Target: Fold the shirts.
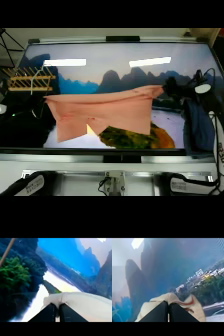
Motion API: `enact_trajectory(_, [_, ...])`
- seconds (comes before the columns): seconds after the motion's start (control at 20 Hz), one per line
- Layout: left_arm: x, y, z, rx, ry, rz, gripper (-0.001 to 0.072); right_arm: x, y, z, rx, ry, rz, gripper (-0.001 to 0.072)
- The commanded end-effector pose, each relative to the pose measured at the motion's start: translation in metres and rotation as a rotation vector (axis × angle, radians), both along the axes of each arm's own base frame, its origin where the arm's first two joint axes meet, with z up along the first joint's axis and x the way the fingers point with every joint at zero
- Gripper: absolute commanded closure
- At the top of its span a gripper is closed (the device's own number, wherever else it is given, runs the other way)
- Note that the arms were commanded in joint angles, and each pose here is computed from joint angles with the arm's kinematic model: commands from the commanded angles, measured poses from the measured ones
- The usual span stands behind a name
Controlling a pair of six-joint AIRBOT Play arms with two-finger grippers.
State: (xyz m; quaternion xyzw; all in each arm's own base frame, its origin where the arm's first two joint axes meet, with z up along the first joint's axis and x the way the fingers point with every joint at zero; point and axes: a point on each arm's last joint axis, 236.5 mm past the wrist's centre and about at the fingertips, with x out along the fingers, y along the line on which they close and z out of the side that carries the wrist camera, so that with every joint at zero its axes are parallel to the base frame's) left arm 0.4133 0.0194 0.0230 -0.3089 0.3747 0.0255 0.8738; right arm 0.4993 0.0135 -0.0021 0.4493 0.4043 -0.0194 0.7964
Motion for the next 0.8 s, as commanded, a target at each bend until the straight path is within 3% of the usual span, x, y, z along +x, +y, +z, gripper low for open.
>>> enact_trajectory(0.0, [0.04, -0.002, -0.03, 0.096, -0.058, 0.025, 0.0664, 0.01, 0.001, -0.029, 0.016, 0.005, 0.005, 0.0647])
enact_trajectory(0.05, [0.047, -0.002, -0.035, 0.111, -0.067, 0.032, 0.0664, 0.009, 0.002, -0.03, 0.005, 0.0, 0.023, 0.0579])
enact_trajectory(0.1, [0.052, 0.0, -0.038, 0.115, -0.066, 0.037, 0.065, 0.009, 0.004, -0.028, 0.013, -0.005, 0.03, 0.0362])
enact_trajectory(0.15, [0.056, 0.003, -0.038, 0.118, -0.065, 0.039, 0.0516, 0.01, 0.009, -0.022, 0.02, -0.019, 0.054, 0.0195])
enact_trajectory(0.2, [0.059, 0.009, -0.033, 0.13, -0.066, 0.027, 0.0161, 0.009, 0.012, -0.011, 0.001, -0.046, 0.102, 0.0195])
enact_trajectory(0.25, [0.059, 0.016, -0.026, 0.162, -0.054, -0.019, -0.0008, 0.006, 0.016, 0.004, -0.031, -0.079, 0.161, 0.0195])
enact_trajectory(0.3, [0.054, 0.024, -0.02, 0.197, -0.019, -0.09, 0.0002, 0.002, 0.016, 0.017, -0.061, -0.098, 0.205, 0.0195])
enact_trajectory(0.4, [0.025, 0.04, -0.02, 0.263, 0.124, -0.235, 0.0189, -0.017, 0.022, 0.036, -0.092, -0.097, 0.288, 0.0195])
enact_trajectory(0.55, [-0.025, 0.036, -0.049, 0.218, 0.316, -0.358, 0.0189, -0.057, 0.036, 0.032, -0.111, 0.011, 0.424, 0.0195])
enact_trajectory(0.75, [-0.043, 0.008, -0.092, 0.116, 0.399, -0.387, 0.0186, -0.089, 0.054, 0.011, -0.142, 0.141, 0.538, 0.0195])
